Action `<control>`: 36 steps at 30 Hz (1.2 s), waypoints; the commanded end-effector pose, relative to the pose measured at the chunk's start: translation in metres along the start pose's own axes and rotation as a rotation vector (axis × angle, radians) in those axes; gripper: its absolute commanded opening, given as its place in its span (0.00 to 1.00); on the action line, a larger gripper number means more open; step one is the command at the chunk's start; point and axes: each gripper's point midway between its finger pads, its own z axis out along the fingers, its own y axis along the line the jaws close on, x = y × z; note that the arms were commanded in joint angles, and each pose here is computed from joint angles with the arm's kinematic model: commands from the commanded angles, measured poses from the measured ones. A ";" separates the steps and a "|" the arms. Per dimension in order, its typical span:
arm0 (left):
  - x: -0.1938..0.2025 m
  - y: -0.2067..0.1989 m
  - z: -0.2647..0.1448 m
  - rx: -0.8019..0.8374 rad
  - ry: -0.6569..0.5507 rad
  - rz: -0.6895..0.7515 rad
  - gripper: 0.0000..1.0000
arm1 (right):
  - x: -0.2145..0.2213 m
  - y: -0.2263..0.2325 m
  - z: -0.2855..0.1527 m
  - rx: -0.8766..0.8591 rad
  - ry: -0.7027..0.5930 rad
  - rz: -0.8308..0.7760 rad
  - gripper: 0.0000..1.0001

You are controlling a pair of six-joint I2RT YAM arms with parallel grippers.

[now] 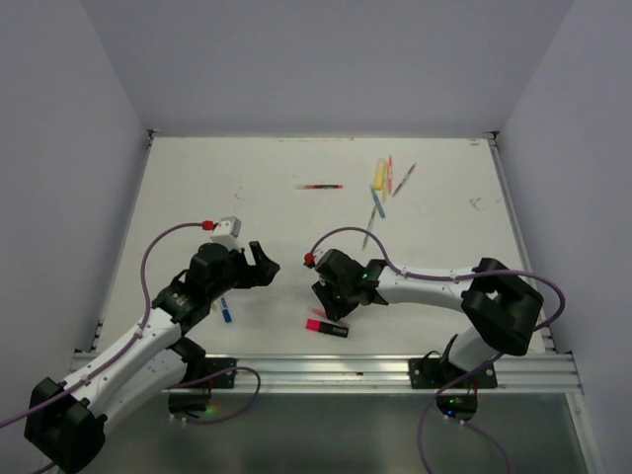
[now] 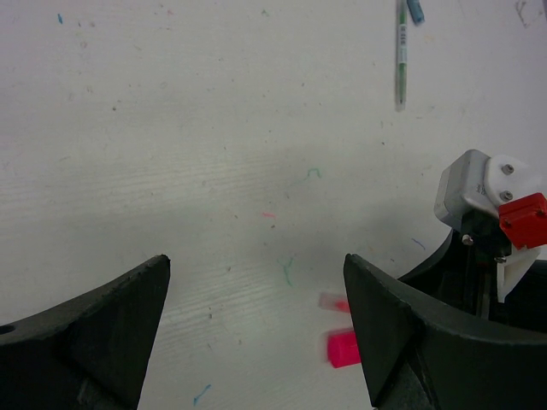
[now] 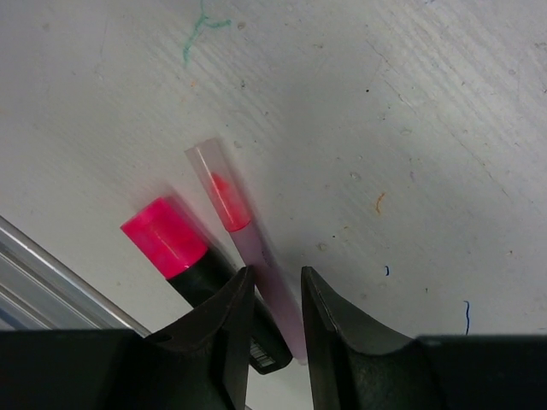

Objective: Open the pen caps

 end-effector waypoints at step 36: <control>-0.018 -0.096 0.020 0.431 0.031 -0.218 0.69 | -0.099 -0.004 -0.073 0.113 -0.470 -0.078 0.00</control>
